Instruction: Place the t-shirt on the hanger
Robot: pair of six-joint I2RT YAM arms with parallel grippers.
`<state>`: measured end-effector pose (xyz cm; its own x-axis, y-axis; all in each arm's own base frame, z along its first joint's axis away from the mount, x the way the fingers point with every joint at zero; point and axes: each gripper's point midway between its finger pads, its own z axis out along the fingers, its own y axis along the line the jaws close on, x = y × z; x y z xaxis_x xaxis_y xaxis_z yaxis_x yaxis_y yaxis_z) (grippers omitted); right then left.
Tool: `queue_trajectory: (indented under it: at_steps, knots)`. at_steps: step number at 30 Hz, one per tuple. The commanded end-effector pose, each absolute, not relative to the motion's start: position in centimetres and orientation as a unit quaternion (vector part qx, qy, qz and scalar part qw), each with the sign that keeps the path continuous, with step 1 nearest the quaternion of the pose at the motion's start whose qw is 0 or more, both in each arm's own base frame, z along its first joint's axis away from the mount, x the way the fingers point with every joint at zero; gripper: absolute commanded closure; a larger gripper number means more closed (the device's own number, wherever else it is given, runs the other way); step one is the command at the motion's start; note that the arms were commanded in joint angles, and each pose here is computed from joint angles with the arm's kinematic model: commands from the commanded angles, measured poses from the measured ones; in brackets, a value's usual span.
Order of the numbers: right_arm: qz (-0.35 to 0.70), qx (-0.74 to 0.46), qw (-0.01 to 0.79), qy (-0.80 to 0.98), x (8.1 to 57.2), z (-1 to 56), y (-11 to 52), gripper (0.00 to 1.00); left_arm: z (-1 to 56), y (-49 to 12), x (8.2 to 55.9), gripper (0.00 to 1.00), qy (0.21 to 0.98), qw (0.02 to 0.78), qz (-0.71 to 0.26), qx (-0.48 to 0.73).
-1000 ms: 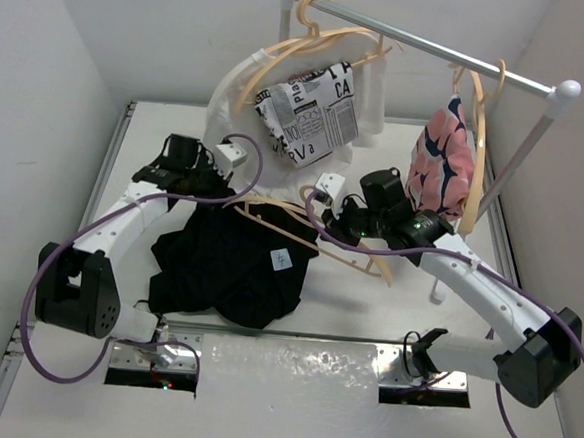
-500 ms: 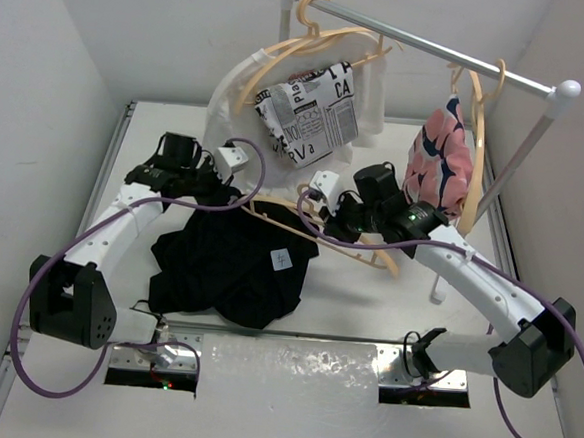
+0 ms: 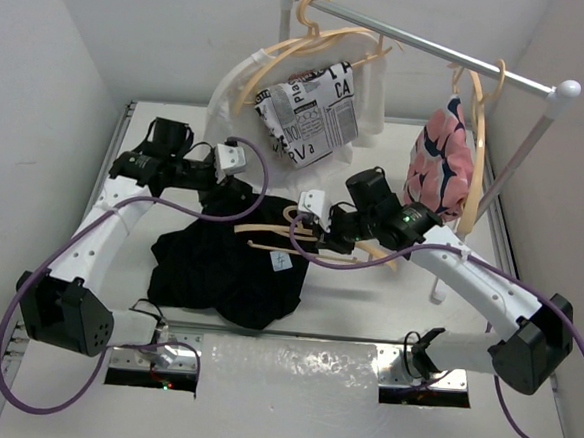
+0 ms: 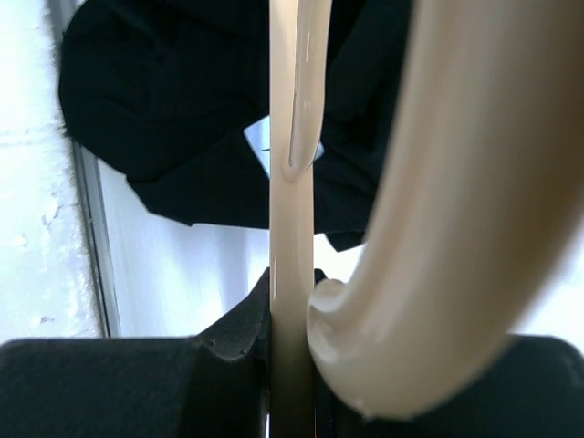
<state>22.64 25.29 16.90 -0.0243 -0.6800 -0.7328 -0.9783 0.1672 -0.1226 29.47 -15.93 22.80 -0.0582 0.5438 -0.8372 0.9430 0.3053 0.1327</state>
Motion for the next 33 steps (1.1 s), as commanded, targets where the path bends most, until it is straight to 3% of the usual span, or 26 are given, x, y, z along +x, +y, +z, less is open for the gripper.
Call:
queue_trajectory:
  at_steps: [1, 13, 20, 22, 23, 25, 28, 31, 33]
  knots:
    - [0.24, -0.641, 0.373, 0.626, 21.9, 20.0, 26.7, 1.0, 26.9, -17.9, 27.6, 1.0, 0.609, 0.46, -0.274, 0.586]
    - [0.245, -0.654, 0.392, 0.599, 22.1, 21.4, 29.6, 1.0, 30.0, -23.4, 23.4, 1.0, 0.521, 0.439, -0.342, 0.648]
    - [0.237, -0.623, 0.456, 0.589, 22.9, 21.0, 30.5, 1.0, 29.5, -24.8, 22.9, 1.0, 0.522, 0.418, -0.365, 0.648]
    - [0.239, -0.603, 0.468, 0.6, 23.2, 20.6, 30.6, 1.0, 27.9, -24.8, 23.0, 0.91, 0.539, 0.404, -0.358, 0.646]
    - [0.239, -0.595, 0.485, 0.595, 23.7, 20.9, 30.9, 1.0, 27.5, -24.7, 23.0, 0.78, 0.544, 0.401, -0.356, 0.646]
    - [0.242, -0.584, 0.479, 0.61, 23.5, 18.5, 30.6, 1.0, 26.0, -24.1, 23.1, 0.6, 0.567, 0.385, -0.345, 0.641]
    - [0.256, -0.567, 0.479, 0.619, 23.4, 16.0, 30.8, 1.0, 24.3, -23.2, 24.4, 0.18, 0.615, 0.377, -0.307, 0.621]
    - [0.265, -0.554, 0.474, 0.631, 23.5, 13.6, 31.1, 1.0, 24.4, -21.8, 27.0, 0.06, 0.665, 0.402, -0.267, 0.571]
    - [0.272, -0.551, 0.473, 0.631, 23.6, 12.7, 31.4, 1.0, 25.4, -21.0, 28.0, 0.04, 0.679, 0.426, -0.257, 0.54]
